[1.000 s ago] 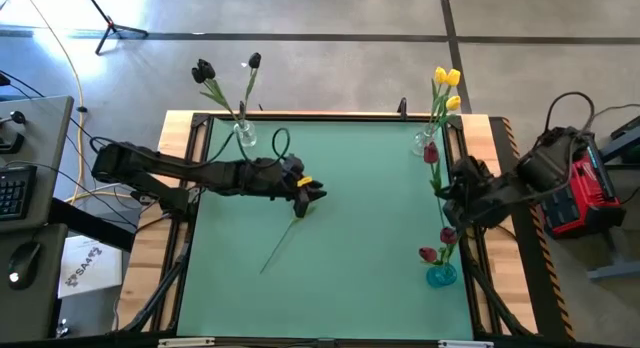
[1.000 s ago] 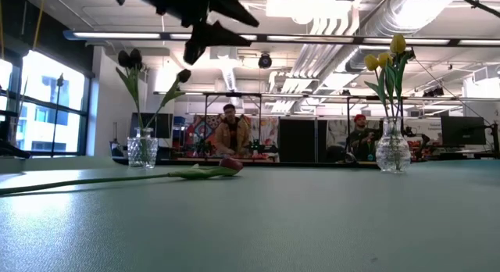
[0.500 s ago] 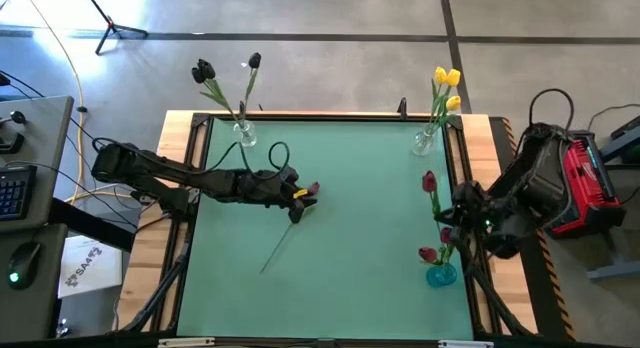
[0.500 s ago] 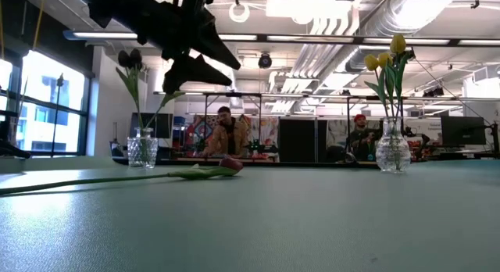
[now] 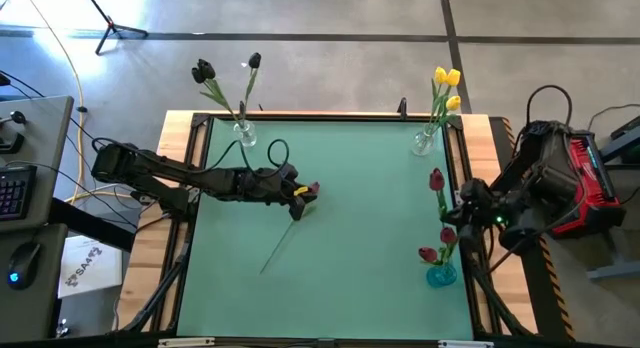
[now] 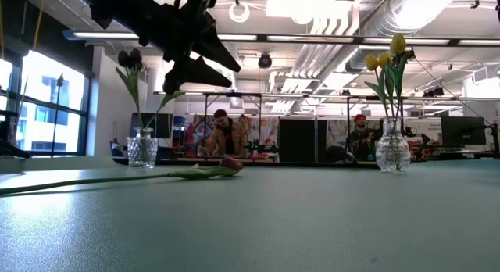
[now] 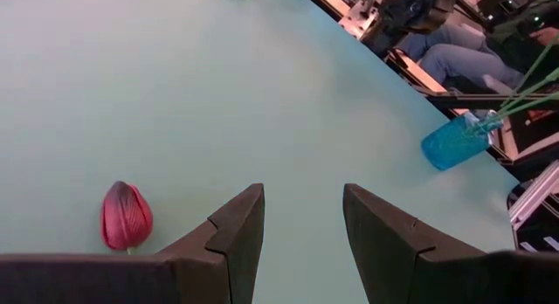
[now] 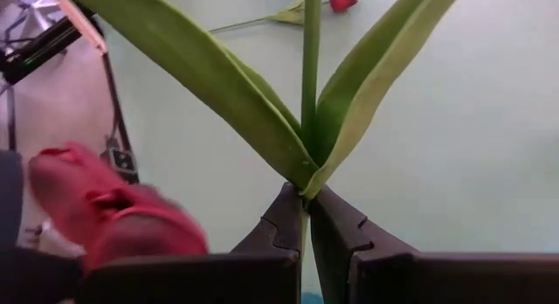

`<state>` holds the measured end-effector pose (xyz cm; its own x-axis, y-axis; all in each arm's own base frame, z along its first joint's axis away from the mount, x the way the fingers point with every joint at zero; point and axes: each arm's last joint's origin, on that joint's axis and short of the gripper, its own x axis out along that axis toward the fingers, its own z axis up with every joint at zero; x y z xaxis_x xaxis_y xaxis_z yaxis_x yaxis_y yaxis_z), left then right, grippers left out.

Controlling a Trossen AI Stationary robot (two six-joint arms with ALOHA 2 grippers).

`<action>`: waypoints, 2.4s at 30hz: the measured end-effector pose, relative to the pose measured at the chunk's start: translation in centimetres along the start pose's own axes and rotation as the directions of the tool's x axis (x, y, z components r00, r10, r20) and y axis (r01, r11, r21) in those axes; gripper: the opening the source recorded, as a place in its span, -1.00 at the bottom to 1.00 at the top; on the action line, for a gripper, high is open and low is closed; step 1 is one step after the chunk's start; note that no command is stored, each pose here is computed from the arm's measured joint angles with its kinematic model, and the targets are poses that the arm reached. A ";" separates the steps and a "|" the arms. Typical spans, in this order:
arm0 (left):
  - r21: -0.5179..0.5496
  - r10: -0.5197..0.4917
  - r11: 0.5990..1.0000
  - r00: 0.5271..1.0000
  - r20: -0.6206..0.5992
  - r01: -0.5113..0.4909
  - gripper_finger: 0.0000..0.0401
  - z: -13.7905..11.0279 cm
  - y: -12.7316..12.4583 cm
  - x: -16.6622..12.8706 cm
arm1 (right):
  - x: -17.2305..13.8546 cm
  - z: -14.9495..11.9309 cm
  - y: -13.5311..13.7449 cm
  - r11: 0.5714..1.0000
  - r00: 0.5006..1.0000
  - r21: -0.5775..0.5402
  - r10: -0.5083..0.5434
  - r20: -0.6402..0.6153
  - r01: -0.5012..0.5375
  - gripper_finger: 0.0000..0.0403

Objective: Sort flowers into vase by color
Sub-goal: Put the red flower into the blue vase

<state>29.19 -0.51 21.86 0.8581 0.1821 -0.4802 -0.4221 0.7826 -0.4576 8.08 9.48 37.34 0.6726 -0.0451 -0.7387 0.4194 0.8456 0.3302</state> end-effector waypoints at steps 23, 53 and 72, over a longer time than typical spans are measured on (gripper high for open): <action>0.006 0.015 1.000 1.000 -0.016 -0.015 -0.27 -0.2 0.1 0.0 | 1.9 -2.8 2.4 0.990 1.000 -0.143 -0.014 -0.024 0.010 -1.00; -0.019 -0.001 1.000 1.000 -0.025 0.000 -0.27 -0.5 -0.4 -0.1 | 0.9 -4.3 2.7 0.994 0.994 -0.092 0.043 -0.100 -0.053 -1.00; 0.037 0.159 0.987 0.969 -0.188 -0.155 -0.27 -3.0 1.1 1.1 | -1.0 -6.9 3.8 0.977 0.890 0.128 0.207 -0.407 -0.169 -0.54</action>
<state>28.77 -1.26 18.57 0.7094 0.1889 -0.6790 -0.5386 0.7667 -0.3494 4.77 16.46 35.28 0.4371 0.3513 -0.8280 0.3745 0.7659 0.5226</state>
